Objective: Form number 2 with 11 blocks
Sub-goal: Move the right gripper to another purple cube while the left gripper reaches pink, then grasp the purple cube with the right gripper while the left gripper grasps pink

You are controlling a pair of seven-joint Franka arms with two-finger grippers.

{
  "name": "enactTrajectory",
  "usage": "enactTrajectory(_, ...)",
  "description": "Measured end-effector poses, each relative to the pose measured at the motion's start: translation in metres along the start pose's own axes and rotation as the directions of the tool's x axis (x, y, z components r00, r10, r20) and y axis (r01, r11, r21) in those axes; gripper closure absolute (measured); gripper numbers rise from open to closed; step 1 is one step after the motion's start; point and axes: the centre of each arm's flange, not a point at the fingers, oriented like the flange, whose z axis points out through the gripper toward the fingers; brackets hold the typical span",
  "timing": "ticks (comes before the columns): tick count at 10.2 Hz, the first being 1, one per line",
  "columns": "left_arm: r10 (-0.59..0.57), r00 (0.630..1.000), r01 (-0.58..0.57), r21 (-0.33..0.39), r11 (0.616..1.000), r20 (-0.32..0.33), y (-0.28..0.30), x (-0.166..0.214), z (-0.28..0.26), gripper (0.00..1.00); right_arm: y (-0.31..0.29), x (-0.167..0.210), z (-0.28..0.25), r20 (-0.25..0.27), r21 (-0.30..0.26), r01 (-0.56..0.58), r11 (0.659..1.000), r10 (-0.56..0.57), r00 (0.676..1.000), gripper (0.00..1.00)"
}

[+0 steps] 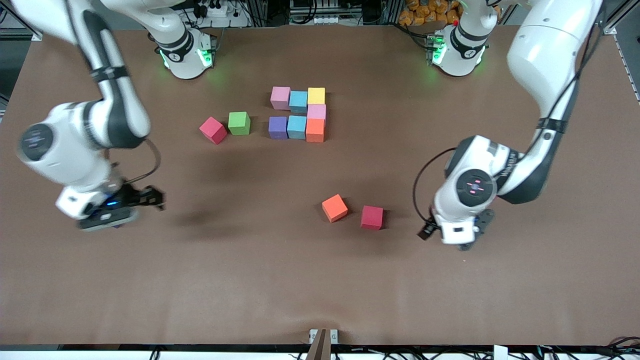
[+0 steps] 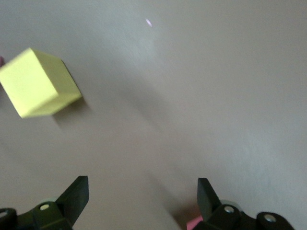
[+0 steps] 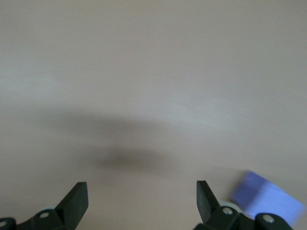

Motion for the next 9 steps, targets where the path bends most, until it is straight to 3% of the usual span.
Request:
enactTrajectory(2,0.155,0.988,-0.155,-0.024,0.988,-0.005,0.025,-0.056,0.002,0.00,0.088,-0.013,0.014,0.005,0.006,-0.165,0.986,0.165,0.986,0.00)
enactTrajectory(3,0.268,0.963,-0.269,-0.030,0.963,-0.009,0.031,-0.074,0.002,0.00,0.120,-0.020,0.020,0.005,0.010,-0.225,0.974,0.225,0.974,0.00)
enactTrajectory(5,0.496,0.868,-0.496,-0.032,0.868,-0.016,0.038,-0.092,0.005,0.00,0.158,-0.032,0.031,0.015,0.010,-0.296,0.955,0.296,0.955,0.00)
enactTrajectory(9,0.693,0.718,-0.696,-0.091,0.713,-0.062,0.049,-0.094,0.024,0.00,0.175,-0.030,0.065,0.046,-0.003,-0.470,0.882,0.470,0.881,0.00)
